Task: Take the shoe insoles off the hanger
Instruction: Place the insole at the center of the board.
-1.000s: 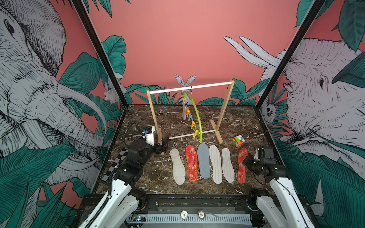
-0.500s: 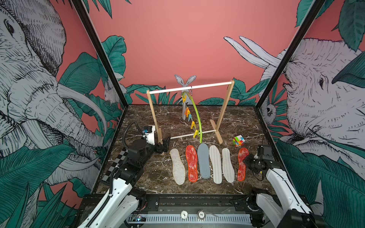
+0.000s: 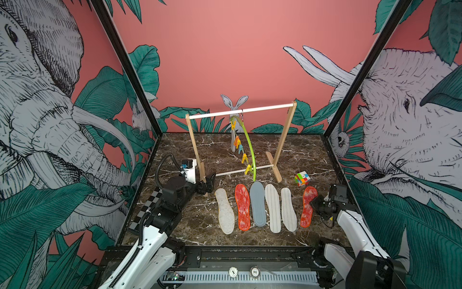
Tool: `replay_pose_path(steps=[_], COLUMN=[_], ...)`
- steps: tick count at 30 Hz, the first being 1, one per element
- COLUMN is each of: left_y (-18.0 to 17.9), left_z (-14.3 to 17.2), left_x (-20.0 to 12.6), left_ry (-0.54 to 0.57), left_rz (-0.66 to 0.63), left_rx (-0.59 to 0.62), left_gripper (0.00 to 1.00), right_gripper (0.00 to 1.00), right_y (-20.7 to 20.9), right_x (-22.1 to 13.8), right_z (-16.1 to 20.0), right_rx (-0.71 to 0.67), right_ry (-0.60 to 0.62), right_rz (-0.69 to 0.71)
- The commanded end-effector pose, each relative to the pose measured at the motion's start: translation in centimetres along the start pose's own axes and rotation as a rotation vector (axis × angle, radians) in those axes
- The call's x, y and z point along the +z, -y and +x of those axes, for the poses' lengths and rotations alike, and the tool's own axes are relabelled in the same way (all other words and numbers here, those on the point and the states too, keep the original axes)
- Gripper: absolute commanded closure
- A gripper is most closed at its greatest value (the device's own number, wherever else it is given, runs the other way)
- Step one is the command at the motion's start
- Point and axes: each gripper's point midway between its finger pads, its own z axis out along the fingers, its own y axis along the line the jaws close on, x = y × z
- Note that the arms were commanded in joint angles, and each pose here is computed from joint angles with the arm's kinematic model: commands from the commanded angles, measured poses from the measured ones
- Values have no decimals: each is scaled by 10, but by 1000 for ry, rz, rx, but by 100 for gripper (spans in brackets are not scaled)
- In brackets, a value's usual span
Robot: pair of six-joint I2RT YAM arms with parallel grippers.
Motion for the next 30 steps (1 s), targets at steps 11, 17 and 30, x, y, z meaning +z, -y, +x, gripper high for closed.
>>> replay_pose_path(steps=[11,17,30], left_y=[2,5,24], left_z=[0,5,5], left_x=[1,7,19], left_ry=[-1,-28,-2], left_rz=[16,40,156], left_rx=[-11,-1,58], left_gripper=[1,2,8], right_gripper=[69,57,41], right_y=[1,-3,-61], right_x=[-3,-15,-64], right_z=[-6,-13,-34], right_rx=[15,9,-24], right_ry=[18,55,210], right_rz=[11,5,-293])
